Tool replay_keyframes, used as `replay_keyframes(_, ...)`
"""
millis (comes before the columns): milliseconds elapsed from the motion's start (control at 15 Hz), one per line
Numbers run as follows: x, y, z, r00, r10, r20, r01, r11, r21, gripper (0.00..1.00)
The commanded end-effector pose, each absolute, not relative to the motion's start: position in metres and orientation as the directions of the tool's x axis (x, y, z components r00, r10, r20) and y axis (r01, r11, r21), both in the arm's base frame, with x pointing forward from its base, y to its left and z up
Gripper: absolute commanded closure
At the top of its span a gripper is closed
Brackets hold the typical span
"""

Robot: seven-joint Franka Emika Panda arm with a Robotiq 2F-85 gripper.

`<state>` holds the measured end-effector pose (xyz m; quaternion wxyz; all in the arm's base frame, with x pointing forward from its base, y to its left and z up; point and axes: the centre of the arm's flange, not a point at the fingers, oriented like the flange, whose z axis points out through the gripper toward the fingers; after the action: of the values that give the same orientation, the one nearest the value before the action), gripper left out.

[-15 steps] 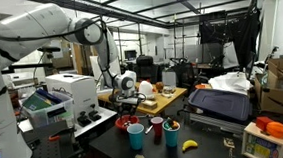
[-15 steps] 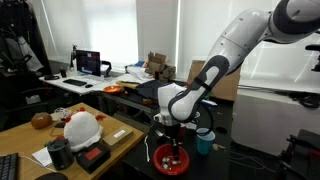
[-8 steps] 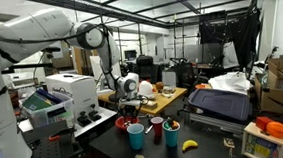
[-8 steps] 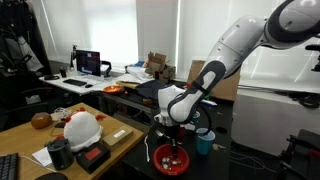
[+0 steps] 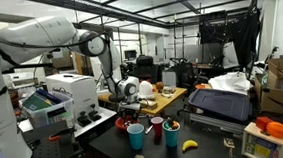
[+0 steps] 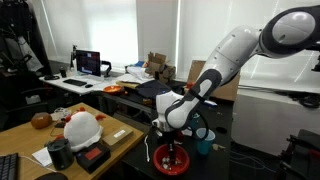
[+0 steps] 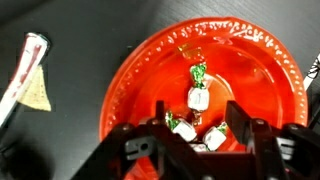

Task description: Put the sweets inside the blue cup.

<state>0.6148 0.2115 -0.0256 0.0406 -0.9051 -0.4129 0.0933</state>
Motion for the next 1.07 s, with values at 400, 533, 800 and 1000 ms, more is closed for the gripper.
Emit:
replay_keyframes(400, 0.606, 0.218, -0.048, 0.654, 0.741, -0.151, 0.721, -0.671, -0.169, 0.62)
replay_keyframes(533, 0.606, 0.216, -0.045, 0.659, 0.738, -0.147, 0.719, -0.675, -0.165, 0.7)
replay_keyframes(800, 0.606, 0.209, -0.037, 0.671, 0.729, -0.139, 0.711, -0.685, -0.158, 0.99)
replay_keyframes(1000, 0.601, 0.203, -0.033, 0.681, 0.717, -0.149, 0.701, -0.697, -0.15, 0.97)
